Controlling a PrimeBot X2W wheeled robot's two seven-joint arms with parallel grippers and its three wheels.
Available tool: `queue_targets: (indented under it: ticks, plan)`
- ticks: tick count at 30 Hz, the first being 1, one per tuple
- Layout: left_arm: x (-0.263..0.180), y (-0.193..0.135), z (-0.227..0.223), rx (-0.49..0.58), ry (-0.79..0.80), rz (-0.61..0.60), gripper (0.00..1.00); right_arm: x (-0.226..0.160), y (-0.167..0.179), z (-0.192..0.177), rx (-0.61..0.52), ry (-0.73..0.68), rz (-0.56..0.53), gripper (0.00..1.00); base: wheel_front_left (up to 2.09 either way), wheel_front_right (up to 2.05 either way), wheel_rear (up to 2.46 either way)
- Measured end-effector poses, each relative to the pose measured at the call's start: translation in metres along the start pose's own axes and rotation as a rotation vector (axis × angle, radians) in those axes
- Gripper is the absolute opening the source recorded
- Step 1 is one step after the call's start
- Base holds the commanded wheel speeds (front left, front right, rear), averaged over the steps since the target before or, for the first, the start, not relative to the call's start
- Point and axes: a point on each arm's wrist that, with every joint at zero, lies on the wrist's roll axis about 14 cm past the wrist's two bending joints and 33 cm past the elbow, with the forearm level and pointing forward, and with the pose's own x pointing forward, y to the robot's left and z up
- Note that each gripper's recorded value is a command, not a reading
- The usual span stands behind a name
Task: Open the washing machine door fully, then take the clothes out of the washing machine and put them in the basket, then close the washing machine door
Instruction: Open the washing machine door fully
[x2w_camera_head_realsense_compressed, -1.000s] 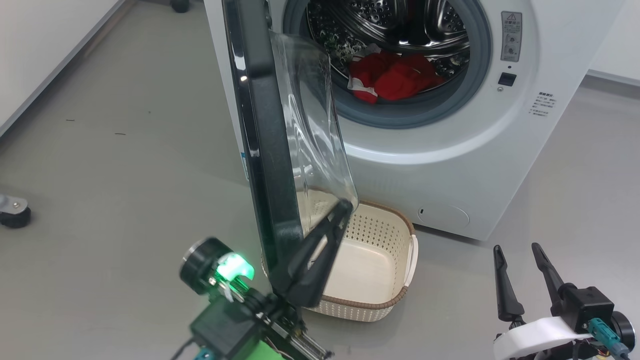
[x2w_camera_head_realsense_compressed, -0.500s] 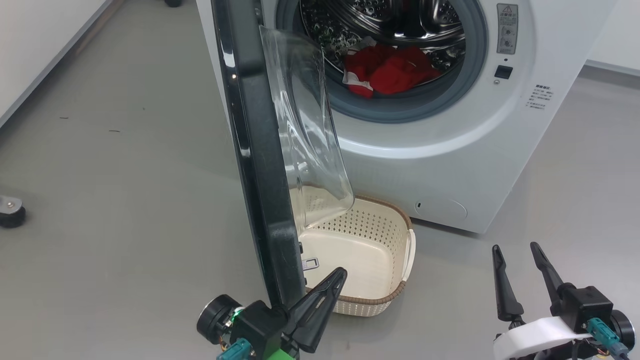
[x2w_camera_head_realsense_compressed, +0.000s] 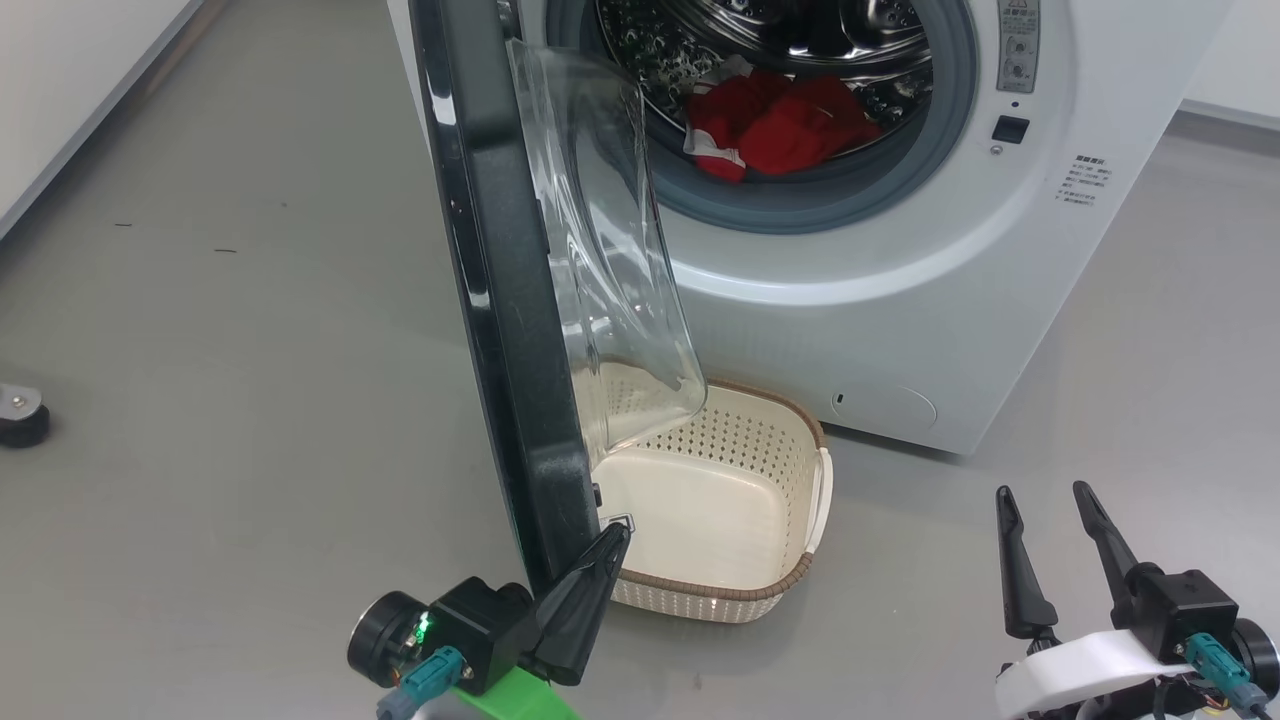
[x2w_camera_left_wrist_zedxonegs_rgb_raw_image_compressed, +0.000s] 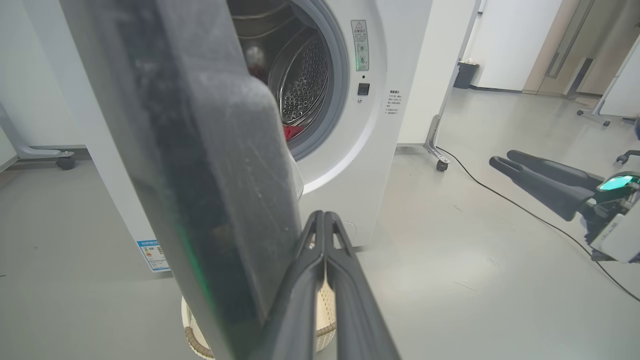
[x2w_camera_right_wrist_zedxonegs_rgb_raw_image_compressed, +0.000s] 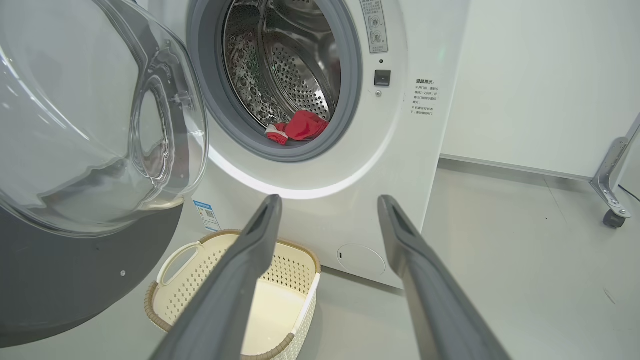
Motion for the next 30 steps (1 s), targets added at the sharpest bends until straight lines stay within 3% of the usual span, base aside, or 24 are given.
queue_targets:
  ticks: [30]
  plan:
    - [-0.018, 0.041, -0.001, -0.009, -0.012, 0.193, 0.0, 0.018, 0.018, -0.004, -0.012, 0.009, 0.074, 1.0, 0.0, 0.0, 0.0]
